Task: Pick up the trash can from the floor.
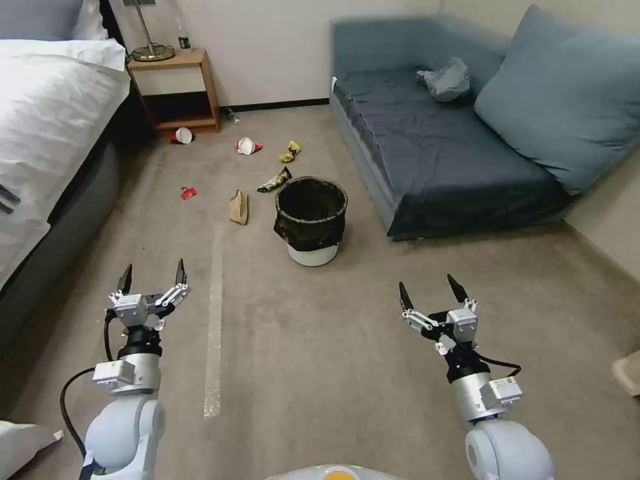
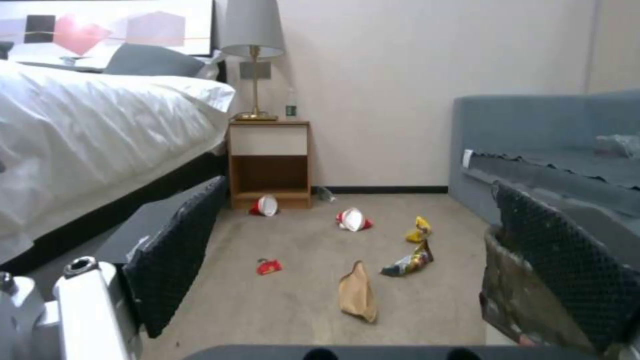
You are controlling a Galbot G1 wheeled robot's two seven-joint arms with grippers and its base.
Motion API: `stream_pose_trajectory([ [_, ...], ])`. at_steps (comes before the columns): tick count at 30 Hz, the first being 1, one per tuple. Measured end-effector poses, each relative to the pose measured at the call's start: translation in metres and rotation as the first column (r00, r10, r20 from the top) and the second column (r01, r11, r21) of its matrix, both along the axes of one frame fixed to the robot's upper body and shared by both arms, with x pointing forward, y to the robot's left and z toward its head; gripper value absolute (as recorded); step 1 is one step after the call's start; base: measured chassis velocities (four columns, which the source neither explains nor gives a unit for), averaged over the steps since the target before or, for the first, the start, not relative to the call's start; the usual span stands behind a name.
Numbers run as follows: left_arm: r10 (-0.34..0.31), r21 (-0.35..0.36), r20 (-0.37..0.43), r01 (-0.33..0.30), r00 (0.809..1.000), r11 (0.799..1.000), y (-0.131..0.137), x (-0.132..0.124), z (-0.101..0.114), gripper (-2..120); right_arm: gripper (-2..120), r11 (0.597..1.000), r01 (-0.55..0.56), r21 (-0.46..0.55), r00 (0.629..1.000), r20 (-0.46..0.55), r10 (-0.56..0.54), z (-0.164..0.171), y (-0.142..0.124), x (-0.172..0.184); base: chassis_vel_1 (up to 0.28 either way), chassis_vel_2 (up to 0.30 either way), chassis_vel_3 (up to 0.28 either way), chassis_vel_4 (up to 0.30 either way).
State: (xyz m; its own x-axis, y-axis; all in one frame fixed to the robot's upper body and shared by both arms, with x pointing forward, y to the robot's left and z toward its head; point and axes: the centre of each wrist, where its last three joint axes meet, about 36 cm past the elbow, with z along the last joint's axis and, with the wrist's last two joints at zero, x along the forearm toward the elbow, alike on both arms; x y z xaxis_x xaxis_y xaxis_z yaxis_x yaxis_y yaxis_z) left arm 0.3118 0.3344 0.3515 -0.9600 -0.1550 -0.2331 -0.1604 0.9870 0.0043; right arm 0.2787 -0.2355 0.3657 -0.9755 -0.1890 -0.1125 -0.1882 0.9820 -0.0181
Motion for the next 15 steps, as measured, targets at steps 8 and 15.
stream_pose_trajectory([
  [8, -0.003, 0.001, 0.004, 0.003, 1.000, 1.000, -0.0012, -0.0001, 0.0012, 98, 100, 1.000, 0.000, -0.001, 1.000, 0.001, 0.000, 0.0007, 0.0000, -0.0006, -0.060, 0.062, 0.057, -0.059],
  [15, -0.007, 0.007, 0.007, 0.007, 1.000, 1.000, -0.0024, 0.0002, 0.0029, 98, 100, 1.000, 0.000, -0.002, 1.000, 0.003, 0.000, 0.0017, -0.0006, 0.0001, -0.060, 0.077, 0.067, -0.068],
])
